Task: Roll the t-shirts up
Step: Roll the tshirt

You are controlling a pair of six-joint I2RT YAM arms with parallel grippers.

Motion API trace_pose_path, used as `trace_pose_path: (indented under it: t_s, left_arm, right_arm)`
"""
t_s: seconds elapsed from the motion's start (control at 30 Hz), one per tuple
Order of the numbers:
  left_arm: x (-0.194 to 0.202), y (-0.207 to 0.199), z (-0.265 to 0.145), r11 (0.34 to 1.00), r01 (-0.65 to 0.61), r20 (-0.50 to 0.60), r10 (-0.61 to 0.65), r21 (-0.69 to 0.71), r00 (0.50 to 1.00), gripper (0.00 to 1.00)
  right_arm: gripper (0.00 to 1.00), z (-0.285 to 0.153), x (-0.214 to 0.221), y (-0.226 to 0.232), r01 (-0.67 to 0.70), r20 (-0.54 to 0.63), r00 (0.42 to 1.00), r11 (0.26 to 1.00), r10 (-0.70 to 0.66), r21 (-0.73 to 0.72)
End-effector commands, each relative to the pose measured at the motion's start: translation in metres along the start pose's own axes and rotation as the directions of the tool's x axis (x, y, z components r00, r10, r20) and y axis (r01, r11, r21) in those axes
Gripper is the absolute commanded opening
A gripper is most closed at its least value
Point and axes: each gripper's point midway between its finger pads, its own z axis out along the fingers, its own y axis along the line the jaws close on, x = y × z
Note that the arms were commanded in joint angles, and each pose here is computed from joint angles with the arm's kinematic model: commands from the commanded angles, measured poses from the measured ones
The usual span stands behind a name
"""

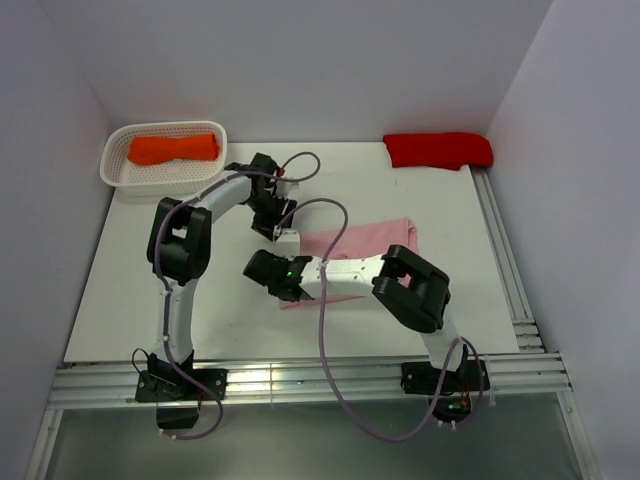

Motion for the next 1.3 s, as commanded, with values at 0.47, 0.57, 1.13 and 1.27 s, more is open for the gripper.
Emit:
trace_pose_path:
  t_s: [0.47, 0.57, 1.13, 1.27]
  left_arm:
    - [-0.012, 0.011, -0.100, 0.969, -0.078, 0.246, 0.019, 0.236, 0.969, 0.74]
    - [0.004, 0.016, -0.084, 0.965, -0.076, 0.226, 0.017, 0.253, 0.974, 0.74]
    - [0.011, 0.030, -0.014, 0.971, 0.068, 0.172, -0.109, 0.228, 0.979, 0.56]
    - [0.011, 0.027, -0.011, 0.988, 0.078, 0.157, -0.098, 0.130, 0.983, 0.33]
  right_arm:
    - [0.08, -0.020, -0.028, 0.053, -0.685, -0.382, 0.711, 0.459, 0.590, -0.567]
    - [0.07, -0.014, -0.022, 0.053, -0.734, -0.440, 0.658, 0.390, 0.611, -0.556]
    - [0.08, -0.006, -0.003, 0.038, -0.821, -0.546, 0.537, 0.248, 0.643, -0.514]
    - [0.21, -0.009, -0.007, 0.035, -0.795, -0.504, 0.580, 0.313, 0.640, -0.519]
